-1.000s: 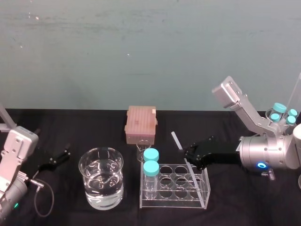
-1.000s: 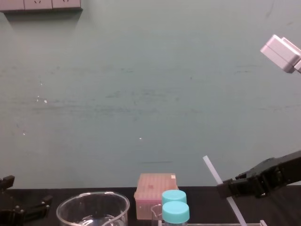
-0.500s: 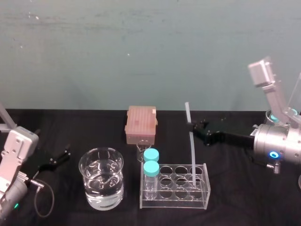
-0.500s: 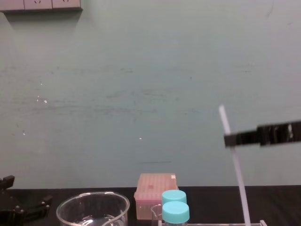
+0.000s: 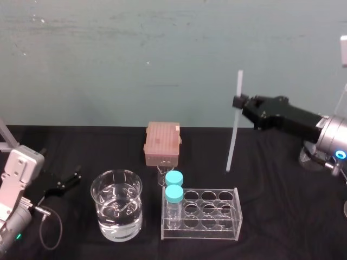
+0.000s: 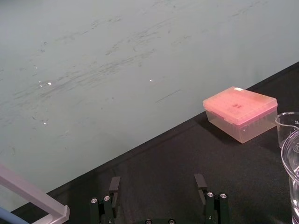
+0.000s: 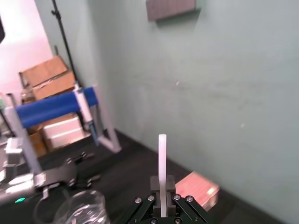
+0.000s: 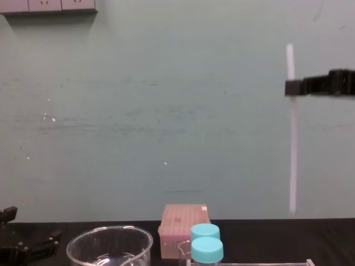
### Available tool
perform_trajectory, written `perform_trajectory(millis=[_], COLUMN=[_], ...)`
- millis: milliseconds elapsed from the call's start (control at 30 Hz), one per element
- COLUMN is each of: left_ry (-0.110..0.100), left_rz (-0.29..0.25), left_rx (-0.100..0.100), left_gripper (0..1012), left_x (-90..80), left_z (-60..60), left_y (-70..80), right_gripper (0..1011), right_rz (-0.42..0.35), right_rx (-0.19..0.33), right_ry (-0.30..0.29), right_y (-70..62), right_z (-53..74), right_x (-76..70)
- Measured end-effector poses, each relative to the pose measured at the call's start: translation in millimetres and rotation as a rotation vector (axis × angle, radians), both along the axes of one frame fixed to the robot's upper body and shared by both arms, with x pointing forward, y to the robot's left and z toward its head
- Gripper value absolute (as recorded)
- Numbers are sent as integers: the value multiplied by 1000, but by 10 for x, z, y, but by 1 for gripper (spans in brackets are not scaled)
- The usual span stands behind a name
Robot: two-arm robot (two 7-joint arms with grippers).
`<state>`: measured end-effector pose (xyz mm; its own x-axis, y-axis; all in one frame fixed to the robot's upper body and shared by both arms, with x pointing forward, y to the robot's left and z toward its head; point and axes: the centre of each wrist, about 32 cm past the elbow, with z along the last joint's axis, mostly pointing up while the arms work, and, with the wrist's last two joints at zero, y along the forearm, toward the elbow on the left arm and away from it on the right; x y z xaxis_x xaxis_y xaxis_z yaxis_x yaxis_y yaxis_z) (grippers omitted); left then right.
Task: Pick up the stirring rod with one hand, then place it down.
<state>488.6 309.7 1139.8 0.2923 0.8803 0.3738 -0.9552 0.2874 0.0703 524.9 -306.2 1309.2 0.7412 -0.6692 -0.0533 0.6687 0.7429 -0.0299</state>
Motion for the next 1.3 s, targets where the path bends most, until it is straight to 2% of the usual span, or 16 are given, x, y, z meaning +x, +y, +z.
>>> perform_trajectory(millis=[33,133,333,433,933,1300], left_ry=[0,0,0,0,0,0], left_rz=[0,0,0,0,0,0], left_rx=[0,0,0,0,0,0], left_gripper=[1005,1005,1005,1005,1005,1005], left_x=[0,0,0,0,0,0], left_z=[0,0,0,0,0,0], left_y=[0,0,0,0,0,0], right_gripper=[68,67,67,67,67,67], right_rz=[-17,-55,-125,-157,-208,-209], right_rx=[-1,3,19,9,-23,-21], right_ry=[-31,-68,-82,-88,-97,-100], right_y=[-10,-26,-23,-6,100,134], right_z=[21,38,2,-43,-217,-267], right_x=[3,28,105,165,288,272])
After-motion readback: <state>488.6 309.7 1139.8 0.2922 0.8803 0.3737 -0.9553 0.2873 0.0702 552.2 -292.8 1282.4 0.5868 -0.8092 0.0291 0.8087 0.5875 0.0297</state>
